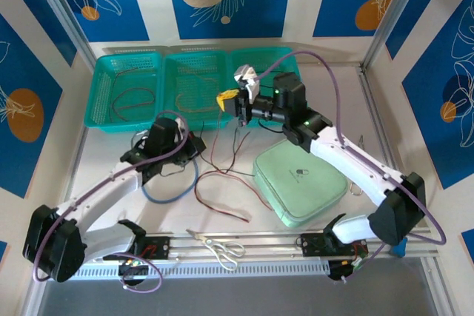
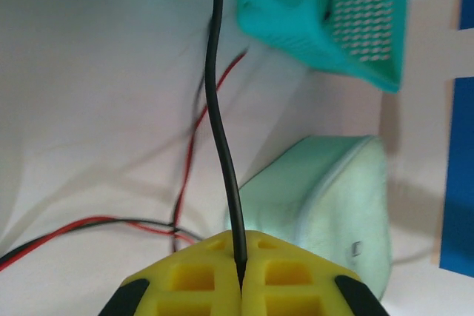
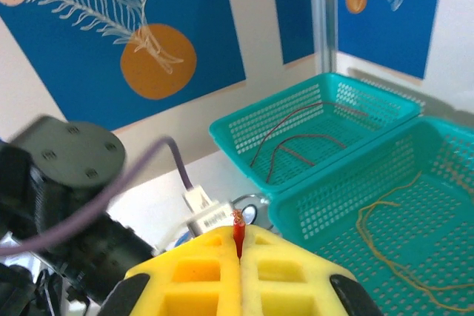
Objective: Untangle the cables
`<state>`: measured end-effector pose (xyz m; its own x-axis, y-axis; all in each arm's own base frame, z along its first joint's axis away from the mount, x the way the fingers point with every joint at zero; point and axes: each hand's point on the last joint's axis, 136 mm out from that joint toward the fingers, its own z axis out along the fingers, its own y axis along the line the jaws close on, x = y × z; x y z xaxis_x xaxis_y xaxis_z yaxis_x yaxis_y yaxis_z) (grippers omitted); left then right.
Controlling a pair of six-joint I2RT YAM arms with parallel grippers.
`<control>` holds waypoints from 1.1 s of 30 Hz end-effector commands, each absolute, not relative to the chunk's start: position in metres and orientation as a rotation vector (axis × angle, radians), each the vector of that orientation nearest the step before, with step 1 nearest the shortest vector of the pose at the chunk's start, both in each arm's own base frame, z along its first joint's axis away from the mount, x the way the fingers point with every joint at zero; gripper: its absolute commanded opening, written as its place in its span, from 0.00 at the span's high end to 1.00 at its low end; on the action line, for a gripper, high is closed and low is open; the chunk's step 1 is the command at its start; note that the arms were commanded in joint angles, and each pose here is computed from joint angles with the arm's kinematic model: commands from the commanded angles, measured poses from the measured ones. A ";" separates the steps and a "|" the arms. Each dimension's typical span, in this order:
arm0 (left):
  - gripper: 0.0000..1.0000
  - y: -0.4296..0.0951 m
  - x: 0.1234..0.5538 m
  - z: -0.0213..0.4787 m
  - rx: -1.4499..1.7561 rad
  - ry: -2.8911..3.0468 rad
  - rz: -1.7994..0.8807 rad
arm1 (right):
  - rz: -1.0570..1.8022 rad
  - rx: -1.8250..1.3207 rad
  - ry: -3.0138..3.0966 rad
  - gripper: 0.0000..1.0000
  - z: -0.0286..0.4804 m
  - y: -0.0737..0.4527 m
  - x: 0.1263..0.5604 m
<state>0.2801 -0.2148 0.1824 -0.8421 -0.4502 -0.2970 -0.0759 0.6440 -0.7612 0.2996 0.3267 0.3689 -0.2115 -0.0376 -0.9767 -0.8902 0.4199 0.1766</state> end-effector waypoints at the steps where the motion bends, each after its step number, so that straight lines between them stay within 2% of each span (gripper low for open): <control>1: 1.00 -0.203 0.283 0.229 -0.280 2.349 -0.944 | 0.928 -0.748 1.495 1.00 0.405 0.303 0.301; 10: 1.00 -0.200 0.298 0.320 0.006 2.286 -0.759 | 0.803 -0.601 1.351 1.00 0.462 0.265 0.304; 17: 1.00 -0.191 0.313 0.363 0.123 2.186 -0.629 | 0.764 -0.527 1.332 1.00 0.472 0.244 0.317; 23: 1.00 -0.197 0.327 0.385 0.154 2.101 -0.648 | 0.742 -0.486 1.337 1.00 0.471 0.230 0.322; 33: 1.00 -0.207 0.343 0.487 0.217 1.781 -0.833 | 0.742 -0.429 1.309 1.00 0.484 0.202 0.324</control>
<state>0.3462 -0.1959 0.4377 -0.4906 -0.2289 -0.8408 0.3935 0.8028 -0.4481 0.3324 0.2076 0.4672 0.0378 0.2066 -0.9777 -0.6939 0.7095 0.1231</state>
